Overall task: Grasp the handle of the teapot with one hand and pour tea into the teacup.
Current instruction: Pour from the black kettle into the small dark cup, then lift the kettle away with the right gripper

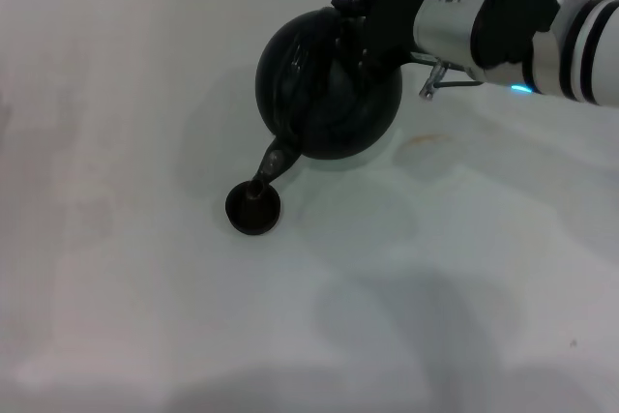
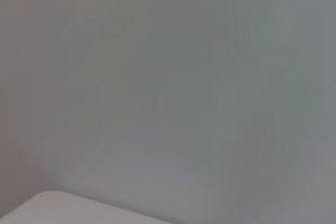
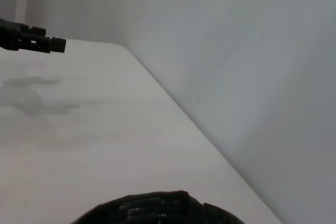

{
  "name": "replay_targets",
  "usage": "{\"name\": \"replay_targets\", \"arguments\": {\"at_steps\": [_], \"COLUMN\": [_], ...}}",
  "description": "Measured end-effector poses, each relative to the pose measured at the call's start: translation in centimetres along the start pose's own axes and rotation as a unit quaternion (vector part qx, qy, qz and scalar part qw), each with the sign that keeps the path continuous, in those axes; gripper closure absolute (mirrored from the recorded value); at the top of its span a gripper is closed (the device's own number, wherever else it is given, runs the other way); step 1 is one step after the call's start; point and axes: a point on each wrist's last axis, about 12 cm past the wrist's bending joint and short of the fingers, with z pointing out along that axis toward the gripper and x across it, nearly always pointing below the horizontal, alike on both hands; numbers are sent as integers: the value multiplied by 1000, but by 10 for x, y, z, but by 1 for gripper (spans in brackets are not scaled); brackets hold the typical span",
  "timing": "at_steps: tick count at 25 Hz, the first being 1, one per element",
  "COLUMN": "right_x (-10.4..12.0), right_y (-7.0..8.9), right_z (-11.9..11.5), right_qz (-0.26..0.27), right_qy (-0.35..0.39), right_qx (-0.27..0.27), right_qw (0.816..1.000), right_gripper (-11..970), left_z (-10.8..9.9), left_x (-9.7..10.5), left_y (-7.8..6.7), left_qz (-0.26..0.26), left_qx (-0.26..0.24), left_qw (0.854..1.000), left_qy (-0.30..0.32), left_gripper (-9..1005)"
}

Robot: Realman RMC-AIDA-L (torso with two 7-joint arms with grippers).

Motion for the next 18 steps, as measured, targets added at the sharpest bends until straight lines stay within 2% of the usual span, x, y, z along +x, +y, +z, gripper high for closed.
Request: {"name": "replay_targets", "arguments": {"at_steps": [7, 18], "right_x": [2, 4], "right_y": [12, 19], "right_z": [1, 2], "right_qz": [-47, -85], "right_qy": [-19, -28], "right_qx": [21, 35], "right_qw": [998, 995], "right_gripper": [782, 799], "left_z": [0, -1], "left_x": [0, 1], "left_y": [0, -1], "left_qz": [-2, -6], "left_qx": [-2, -2], "left_qw": [1000, 1000], "left_qy": [-1, -3], "left_gripper": [108, 109]}}
